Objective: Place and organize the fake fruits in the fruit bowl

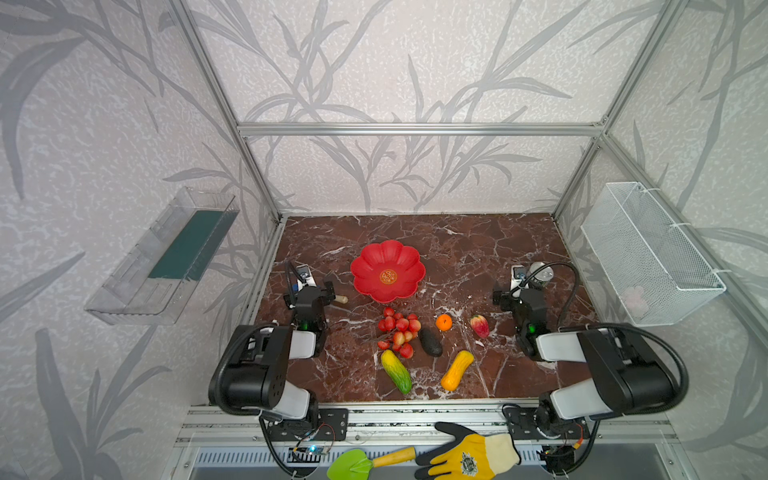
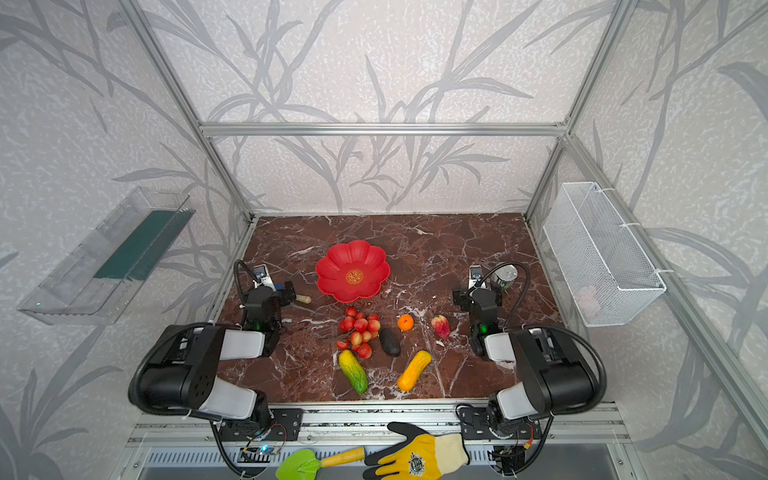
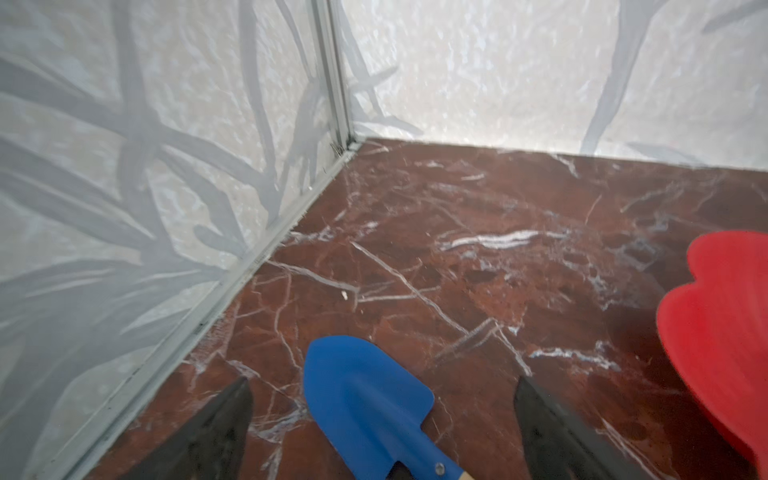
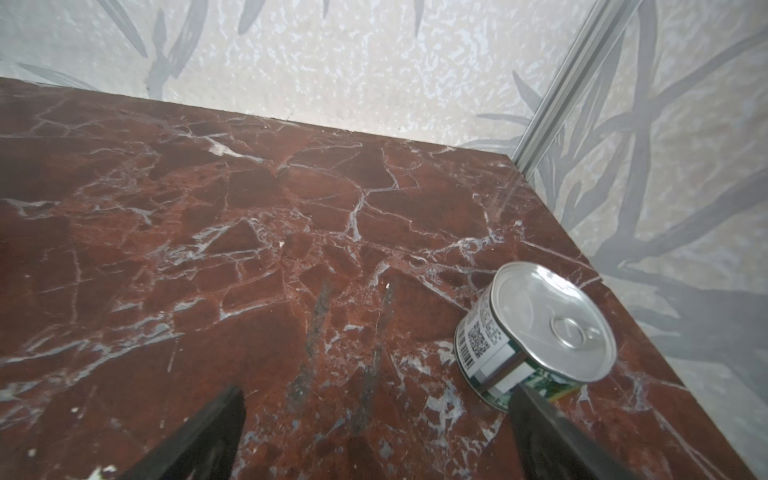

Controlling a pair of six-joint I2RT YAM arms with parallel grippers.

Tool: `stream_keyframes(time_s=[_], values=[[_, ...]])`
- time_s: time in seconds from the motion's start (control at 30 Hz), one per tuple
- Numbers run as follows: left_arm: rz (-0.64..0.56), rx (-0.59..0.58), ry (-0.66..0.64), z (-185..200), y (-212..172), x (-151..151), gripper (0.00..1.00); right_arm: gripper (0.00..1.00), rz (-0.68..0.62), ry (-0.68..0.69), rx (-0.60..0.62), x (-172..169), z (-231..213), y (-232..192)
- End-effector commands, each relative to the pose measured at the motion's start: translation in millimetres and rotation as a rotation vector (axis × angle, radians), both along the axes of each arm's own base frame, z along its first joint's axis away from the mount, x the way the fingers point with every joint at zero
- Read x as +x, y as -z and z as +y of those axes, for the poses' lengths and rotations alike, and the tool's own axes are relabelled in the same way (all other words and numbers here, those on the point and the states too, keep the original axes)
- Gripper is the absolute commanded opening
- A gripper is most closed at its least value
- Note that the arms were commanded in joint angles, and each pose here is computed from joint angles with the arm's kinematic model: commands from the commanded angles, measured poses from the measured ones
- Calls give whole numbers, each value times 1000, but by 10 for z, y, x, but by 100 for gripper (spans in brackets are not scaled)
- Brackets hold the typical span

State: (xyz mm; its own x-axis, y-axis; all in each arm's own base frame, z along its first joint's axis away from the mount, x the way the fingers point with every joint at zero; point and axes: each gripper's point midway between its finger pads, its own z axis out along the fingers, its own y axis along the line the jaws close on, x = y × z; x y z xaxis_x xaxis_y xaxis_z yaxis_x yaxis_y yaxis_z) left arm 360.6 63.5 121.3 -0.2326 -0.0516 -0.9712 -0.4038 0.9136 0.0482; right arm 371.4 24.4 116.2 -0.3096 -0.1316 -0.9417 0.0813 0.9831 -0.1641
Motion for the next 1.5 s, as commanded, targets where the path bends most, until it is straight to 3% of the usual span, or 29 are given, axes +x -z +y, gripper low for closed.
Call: stream_keyframes(time_s=[0.0, 0.07, 0.13, 0.2, 0.4, 0.53, 0.87, 0.97, 1.07, 1.23, 1.37, 1.47], values=[[-145, -77, -124, 154, -527, -186, 99, 99, 39, 52, 130, 36, 45, -589], [-200, -197, -146, 157, -753, -283, 99, 99, 28, -62, 265, 56, 285, -790], [-232, -292, -92, 52, -932, -310, 99, 99, 80, -220, 325, -33, 553, -819], [-250, -339, -34, -47, -1038, -310, 98, 100, 194, -218, 377, -144, 611, -695], [-63, -457, 77, -331, -870, -352, 94, 91, 573, -292, 310, -821, 979, -30], [-12, -518, 152, -504, -814, -369, 92, 88, 702, -278, 289, -1217, 1084, 358], [-25, -555, 177, -559, -815, -395, 92, 75, 765, -202, 221, -1145, 1100, 783], [-17, -555, 167, -544, -809, -442, 93, 68, 785, -195, 197, -1084, 1123, 878], [-26, -551, 153, -516, -784, -494, 93, 53, 784, -196, 179, -1013, 1145, 922], [-13, -559, 136, -496, -738, -608, 93, 31, 724, -231, 146, -847, 1222, 721], [4, -592, 133, -518, -680, -700, 93, 27, 629, -314, 111, -658, 1497, 317], [30, -606, 181, -609, -684, -781, 93, 27, 558, -462, 144, -460, 1982, -2]])
